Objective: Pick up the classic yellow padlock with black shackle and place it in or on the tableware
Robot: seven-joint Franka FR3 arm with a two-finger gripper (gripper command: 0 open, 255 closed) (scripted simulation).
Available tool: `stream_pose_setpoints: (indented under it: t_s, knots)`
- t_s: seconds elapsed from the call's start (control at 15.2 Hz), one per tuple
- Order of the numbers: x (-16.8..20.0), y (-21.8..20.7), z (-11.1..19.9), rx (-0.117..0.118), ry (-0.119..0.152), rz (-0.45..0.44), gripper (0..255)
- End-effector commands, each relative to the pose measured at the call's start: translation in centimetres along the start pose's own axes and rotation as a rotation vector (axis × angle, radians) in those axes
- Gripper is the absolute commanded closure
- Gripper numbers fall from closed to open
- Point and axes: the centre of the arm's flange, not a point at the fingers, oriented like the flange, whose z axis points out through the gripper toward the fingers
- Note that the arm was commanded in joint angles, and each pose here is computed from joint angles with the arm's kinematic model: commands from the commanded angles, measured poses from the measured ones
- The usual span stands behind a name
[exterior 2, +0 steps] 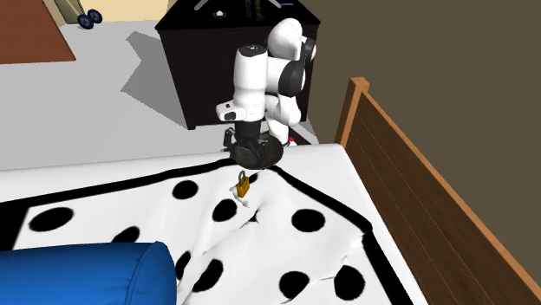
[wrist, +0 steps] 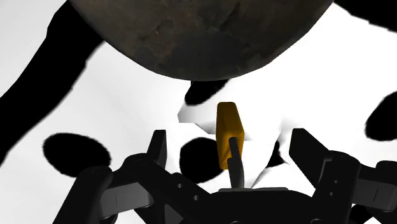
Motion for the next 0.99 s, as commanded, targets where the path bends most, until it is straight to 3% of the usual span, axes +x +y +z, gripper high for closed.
stream_pose_setpoints:
  t_s: [0.0,0.46,0.92]
  knots:
    - [0.6,-1.1,0.6,-0.001,0.011,-0.013,0]
    - [0.6,-1.1,4.0,-0.001,0.011,-0.013,0]
    - [0.6,-1.1,4.0,-0.001,0.011,-0.013,0]
